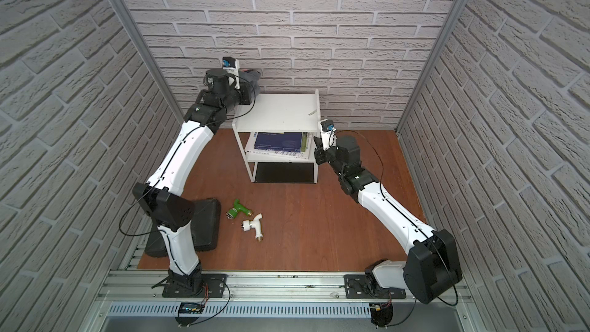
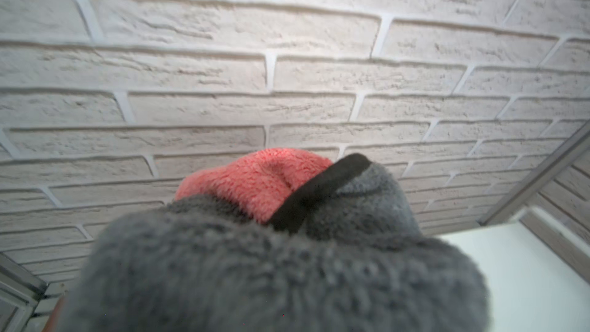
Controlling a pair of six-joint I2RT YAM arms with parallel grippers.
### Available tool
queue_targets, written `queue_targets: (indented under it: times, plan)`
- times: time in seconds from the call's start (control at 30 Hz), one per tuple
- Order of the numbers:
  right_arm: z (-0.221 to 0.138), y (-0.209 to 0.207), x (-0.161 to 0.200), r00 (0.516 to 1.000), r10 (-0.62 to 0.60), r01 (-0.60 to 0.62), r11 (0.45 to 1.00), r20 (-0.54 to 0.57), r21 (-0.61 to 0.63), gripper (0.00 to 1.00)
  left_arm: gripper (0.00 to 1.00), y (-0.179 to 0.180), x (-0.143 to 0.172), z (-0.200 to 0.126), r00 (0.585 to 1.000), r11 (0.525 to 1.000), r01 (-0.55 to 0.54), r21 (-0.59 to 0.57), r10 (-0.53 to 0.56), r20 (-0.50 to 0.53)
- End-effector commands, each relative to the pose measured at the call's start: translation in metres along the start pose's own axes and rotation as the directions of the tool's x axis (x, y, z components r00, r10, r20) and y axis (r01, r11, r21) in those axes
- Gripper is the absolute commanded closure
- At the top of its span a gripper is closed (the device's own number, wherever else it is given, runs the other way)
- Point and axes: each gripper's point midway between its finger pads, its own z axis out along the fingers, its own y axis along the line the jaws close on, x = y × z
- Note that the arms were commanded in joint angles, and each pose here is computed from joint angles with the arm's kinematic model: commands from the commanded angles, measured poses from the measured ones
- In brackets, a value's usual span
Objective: Wipe the bookshelf clean with a cloth
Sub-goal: Wipe the dust from the shelf.
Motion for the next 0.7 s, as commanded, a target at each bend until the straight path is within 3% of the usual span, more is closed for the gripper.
queue_targets:
  times: [0.0, 0.2, 0.3, 0.53, 0.67]
  plan:
    - [0.008, 0.012, 0.01, 0.999, 0.033, -0.034, 0.999, -0.036, -0.039, 0.97, 1.0, -0.01, -0.007, -0.053, 0.998, 0.998, 0.025, 0.05, -0.028, 0.059]
    - [0.011, 0.012, 0.013, 0.998, 0.043, -0.044, 0.998, -0.042, -0.036, 0.97, 1.0, -0.01, 0.049, -0.121, 0.999, 0.993, 0.031, 0.116, -0.029, -0.02]
    - [0.012, 0.013, 0.013, 0.997, 0.055, -0.057, 0.998, -0.044, -0.04, 0.97, 1.0, -0.001, 0.044, -0.138, 0.999, 0.996, -0.02, 0.088, 0.023, -0.034]
    - [0.012, 0.016, 0.012, 0.996, 0.077, -0.08, 0.995, -0.048, -0.055, 0.97, 1.0, 0.012, 0.009, -0.069, 0.998, 0.994, 0.01, 0.112, -0.003, -0.059]
    - [0.008, 0.016, 0.009, 0.996, 0.075, -0.078, 0.995, -0.047, -0.055, 0.97, 1.0, 0.004, 0.017, -0.07, 0.994, 0.991, 0.012, 0.135, 0.003, -0.107]
